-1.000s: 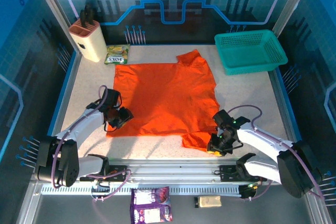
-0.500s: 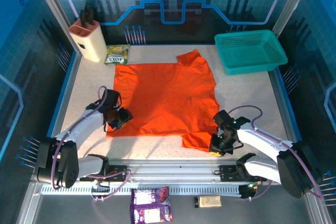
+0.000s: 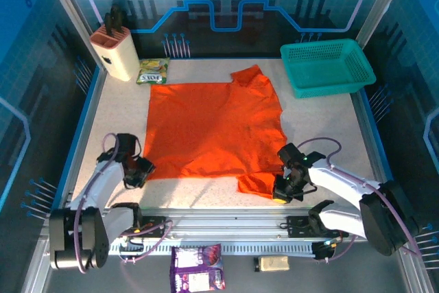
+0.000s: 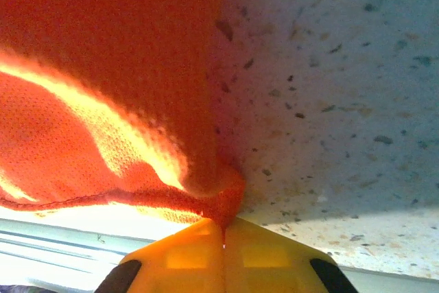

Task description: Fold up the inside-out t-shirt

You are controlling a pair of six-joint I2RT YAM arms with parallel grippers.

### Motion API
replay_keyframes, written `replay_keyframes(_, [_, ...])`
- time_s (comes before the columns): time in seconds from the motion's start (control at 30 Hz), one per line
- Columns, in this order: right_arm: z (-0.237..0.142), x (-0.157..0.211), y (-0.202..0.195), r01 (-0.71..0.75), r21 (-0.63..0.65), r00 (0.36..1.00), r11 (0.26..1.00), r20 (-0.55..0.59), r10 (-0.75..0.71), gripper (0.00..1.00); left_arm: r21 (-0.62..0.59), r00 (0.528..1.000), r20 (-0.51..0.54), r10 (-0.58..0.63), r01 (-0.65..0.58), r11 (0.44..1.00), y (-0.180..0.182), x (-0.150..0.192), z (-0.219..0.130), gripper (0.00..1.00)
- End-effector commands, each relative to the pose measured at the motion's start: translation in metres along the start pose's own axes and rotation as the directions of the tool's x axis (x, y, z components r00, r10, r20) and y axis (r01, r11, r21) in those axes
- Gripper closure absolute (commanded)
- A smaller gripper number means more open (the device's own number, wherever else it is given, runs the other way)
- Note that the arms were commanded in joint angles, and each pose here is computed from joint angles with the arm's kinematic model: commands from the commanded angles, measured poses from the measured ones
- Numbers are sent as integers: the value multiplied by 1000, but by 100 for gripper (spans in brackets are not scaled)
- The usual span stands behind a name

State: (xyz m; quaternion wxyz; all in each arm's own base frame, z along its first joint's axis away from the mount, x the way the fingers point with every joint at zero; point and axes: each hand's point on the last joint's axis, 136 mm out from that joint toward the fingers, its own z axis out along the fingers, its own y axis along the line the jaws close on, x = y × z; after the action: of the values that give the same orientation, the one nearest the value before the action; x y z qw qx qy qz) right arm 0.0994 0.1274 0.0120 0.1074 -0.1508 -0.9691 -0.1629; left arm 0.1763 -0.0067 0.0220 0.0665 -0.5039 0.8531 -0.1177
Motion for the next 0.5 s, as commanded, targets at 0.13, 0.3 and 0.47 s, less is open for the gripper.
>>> replay_keyframes(0.13, [-1, -5, 2, 0, -4, 1000, 1000, 8, 0, 95, -127, 987, 79, -137, 146, 981, 36, -4, -7, 60])
replay_keyframes(0.3, [-1, -5, 3, -3, -11, 1000, 1000, 8, 3, 95, -146, 985, 90, -146, 158, 977, 39, -7, -4, 62])
replay_keyframes(0.47, [-1, -5, 2, -1, -7, 1000, 1000, 8, 1, 95, -34, 989, 98, -112, 116, 993, 14, -16, -1, 63])
